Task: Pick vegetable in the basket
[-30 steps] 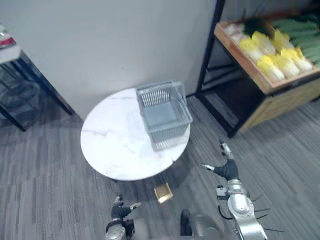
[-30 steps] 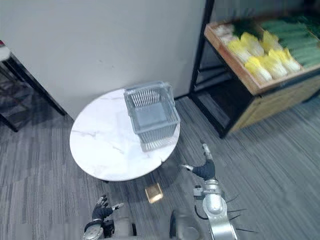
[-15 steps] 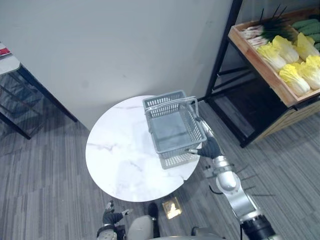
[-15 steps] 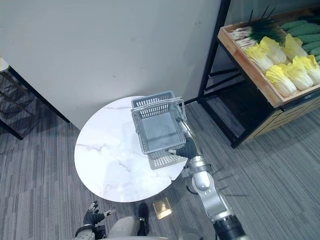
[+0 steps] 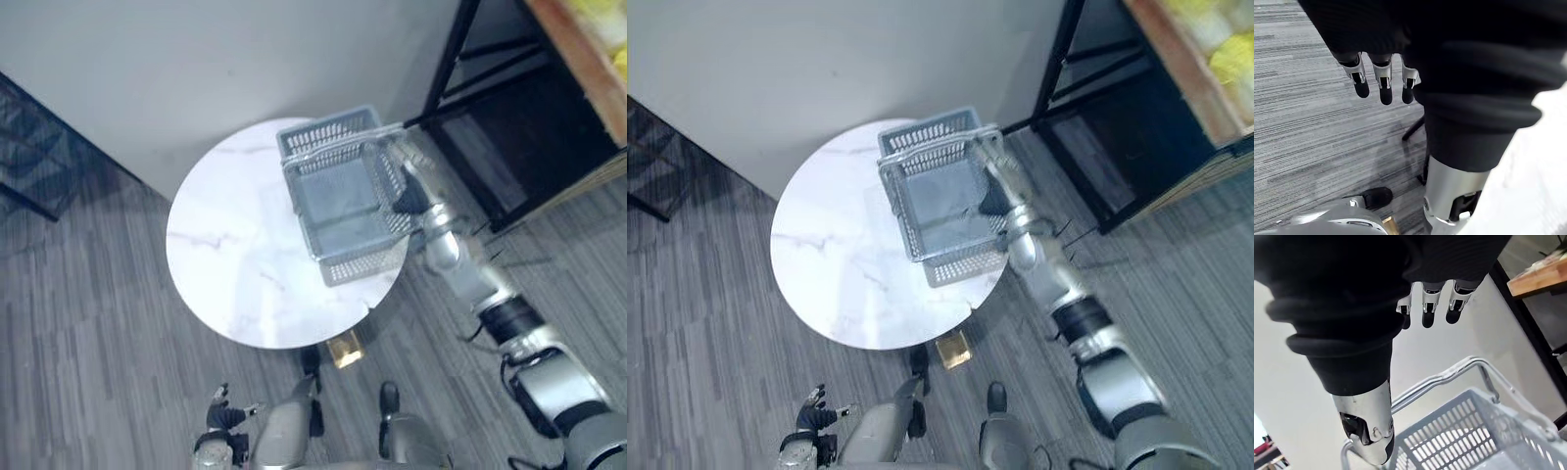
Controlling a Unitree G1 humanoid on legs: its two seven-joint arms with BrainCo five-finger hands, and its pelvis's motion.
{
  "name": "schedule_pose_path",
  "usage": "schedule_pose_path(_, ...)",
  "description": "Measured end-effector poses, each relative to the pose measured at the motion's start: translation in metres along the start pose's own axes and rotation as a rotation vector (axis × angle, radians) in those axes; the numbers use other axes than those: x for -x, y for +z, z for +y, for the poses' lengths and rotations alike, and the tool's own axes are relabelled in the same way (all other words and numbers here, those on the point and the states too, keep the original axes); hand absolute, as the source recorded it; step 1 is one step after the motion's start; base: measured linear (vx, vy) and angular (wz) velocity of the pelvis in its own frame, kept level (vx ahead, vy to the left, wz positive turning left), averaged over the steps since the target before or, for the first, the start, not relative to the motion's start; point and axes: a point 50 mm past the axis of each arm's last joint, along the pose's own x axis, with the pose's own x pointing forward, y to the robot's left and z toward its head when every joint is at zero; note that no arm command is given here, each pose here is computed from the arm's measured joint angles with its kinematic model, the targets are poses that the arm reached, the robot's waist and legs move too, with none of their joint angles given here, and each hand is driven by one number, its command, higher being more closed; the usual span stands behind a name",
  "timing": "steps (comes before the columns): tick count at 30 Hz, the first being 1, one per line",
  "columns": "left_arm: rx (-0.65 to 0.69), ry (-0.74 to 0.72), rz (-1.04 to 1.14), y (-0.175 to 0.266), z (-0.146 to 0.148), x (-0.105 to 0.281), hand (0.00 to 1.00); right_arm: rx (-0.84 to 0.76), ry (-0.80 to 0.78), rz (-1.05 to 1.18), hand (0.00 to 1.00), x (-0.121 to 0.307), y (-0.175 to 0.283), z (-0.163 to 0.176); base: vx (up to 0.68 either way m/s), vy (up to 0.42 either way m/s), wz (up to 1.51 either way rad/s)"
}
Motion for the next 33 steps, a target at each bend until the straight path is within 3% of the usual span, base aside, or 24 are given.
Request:
schedule_pose_path(7,0.031,0.004,-0.01,0.002,0.0,0.0,0.0,0.112,-0.076,0.027,0.0,-0.035,-0.005,-0.038,0.01,-0.018,0.15)
schedule_pose_path(15,0.054,-0.006,-0.05,0.014,-0.003,-0.004,0.0,0.214,0.037,0.104,0.0,-0.044,-0.023,-0.035,0.0,-0.019,0.13)
schedule_pose_path(16,0.056,-0.007,-0.058,0.016,-0.004,-0.005,0.0,0.23,0.065,0.111,1.0,-0.043,-0.026,-0.033,-0.02,-0.007,0.1)
schedule_pose_path(24,0.054,-0.021,-0.069,0.019,-0.003,-0.006,0.0,0.202,0.063,0.135,1.0,-0.048,-0.029,-0.044,-0.03,-0.024,0.13)
schedule_pose_path(33,0.047,-0.028,-0.059,0.017,-0.004,-0.006,0.0,0.089,0.094,0.192,1.0,-0.017,-0.05,-0.025,-0.03,-0.033,-0.01)
